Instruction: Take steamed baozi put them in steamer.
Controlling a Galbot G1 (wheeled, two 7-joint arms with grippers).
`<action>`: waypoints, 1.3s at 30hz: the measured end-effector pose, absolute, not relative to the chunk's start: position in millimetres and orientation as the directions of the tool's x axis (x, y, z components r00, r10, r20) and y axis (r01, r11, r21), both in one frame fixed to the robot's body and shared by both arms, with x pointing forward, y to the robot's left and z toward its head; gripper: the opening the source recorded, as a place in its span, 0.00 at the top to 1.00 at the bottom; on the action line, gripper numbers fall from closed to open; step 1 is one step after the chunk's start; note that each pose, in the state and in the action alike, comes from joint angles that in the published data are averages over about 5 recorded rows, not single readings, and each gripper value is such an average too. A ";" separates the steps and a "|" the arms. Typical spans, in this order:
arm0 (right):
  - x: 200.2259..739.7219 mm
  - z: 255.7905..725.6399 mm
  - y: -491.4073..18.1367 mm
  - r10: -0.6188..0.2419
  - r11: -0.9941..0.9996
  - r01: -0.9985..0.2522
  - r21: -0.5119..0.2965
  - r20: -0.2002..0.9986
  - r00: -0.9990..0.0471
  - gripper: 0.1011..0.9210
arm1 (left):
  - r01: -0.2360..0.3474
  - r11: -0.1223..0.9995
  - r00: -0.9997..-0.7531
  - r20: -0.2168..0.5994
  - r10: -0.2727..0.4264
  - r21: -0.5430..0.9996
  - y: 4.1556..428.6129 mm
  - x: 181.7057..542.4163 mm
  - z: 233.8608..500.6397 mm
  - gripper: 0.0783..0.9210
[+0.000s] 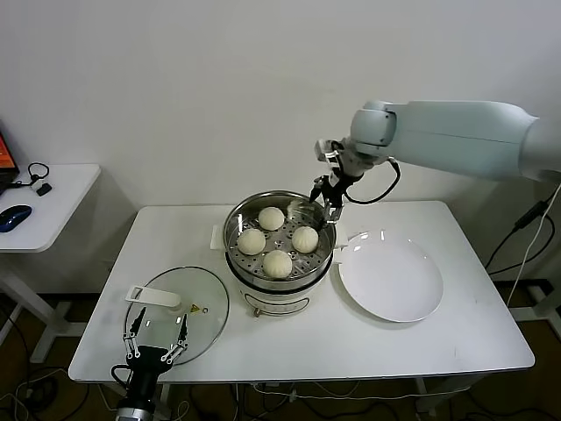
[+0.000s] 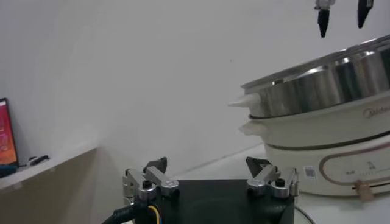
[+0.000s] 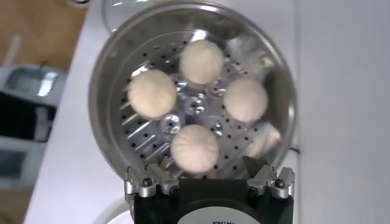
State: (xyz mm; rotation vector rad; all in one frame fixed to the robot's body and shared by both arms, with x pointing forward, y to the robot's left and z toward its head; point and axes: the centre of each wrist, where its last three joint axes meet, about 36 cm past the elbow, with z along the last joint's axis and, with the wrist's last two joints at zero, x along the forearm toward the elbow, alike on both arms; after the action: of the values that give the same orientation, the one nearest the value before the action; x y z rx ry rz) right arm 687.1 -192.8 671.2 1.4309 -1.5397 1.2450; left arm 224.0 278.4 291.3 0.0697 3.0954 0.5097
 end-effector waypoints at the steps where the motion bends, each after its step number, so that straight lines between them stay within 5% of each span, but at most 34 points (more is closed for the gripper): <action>1: 683.3 671.6 -197.4 -0.338 -0.041 -0.976 -0.216 0.922 -0.190 0.12 | 0.043 0.946 -0.999 0.003 0.045 0.321 278.3 224.0 291.5 0.12; 9: 649.8 656.1 -229.6 -0.491 0.197 -0.897 -0.395 0.752 -0.439 0.12 | 0.038 0.946 -0.999 0.001 0.040 0.323 279.6 225.3 292.1 0.12; 18: 594.6 618.7 -268.8 -0.585 0.498 -0.744 -0.445 0.461 -0.667 0.12 | 0.040 0.945 -0.999 0.007 0.039 0.324 279.5 225.9 288.4 0.12; 30: 512.9 561.1 -285.9 -0.557 0.741 -0.556 -0.377 0.117 -0.822 0.12 | 0.026 0.944 -1.000 0.007 0.026 0.329 281.5 222.0 286.3 0.12; 39: 453.4 487.5 -279.9 -0.482 0.869 -0.451 -0.205 -0.133 -0.866 0.12 | 0.021 0.945 -1.000 0.005 0.021 0.327 280.5 221.6 284.0 0.12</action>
State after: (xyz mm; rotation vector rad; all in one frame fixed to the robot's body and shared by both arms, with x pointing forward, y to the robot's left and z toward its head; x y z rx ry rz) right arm 453.4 -279.9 487.5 0.8084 -3.2106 0.2796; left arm 221.6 280.5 284.0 0.0338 3.0992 0.5214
